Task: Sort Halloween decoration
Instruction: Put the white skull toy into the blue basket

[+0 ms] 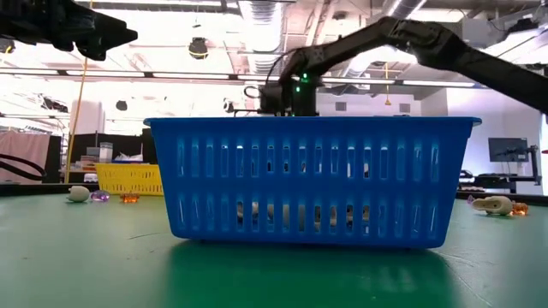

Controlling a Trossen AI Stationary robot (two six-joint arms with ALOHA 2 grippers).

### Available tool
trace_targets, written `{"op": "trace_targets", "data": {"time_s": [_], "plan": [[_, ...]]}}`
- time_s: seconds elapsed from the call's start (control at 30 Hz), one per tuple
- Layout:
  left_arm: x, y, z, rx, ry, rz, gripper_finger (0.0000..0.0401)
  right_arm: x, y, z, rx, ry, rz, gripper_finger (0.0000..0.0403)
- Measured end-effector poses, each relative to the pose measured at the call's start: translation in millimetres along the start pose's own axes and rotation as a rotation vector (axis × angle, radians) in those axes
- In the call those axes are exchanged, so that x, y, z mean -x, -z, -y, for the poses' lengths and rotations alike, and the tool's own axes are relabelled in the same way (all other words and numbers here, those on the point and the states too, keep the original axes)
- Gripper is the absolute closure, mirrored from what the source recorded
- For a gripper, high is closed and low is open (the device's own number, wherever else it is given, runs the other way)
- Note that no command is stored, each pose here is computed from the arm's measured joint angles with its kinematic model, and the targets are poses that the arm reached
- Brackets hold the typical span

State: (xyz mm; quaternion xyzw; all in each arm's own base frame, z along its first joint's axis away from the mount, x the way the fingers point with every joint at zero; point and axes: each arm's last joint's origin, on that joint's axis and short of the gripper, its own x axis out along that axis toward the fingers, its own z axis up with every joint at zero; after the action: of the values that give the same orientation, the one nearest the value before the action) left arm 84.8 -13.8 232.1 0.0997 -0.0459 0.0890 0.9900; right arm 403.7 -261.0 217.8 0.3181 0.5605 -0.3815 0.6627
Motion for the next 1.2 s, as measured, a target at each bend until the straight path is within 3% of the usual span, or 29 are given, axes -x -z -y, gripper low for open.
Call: {"op": "trace_targets", "data": {"time_s": [0.23,1.2], "plan": [[0.0,0.2,0.0,-0.002,0.0,-0.002,0.0228,-15.7,-4.6,9.0,-0.02,0.014,-0.041,0.0119],[0.0,0.1,0.0,-0.002,0.001,-0.001,0.0228,-47.1,-1.5,8.8,-0.026,-0.032,-0.058,0.0117]]}}
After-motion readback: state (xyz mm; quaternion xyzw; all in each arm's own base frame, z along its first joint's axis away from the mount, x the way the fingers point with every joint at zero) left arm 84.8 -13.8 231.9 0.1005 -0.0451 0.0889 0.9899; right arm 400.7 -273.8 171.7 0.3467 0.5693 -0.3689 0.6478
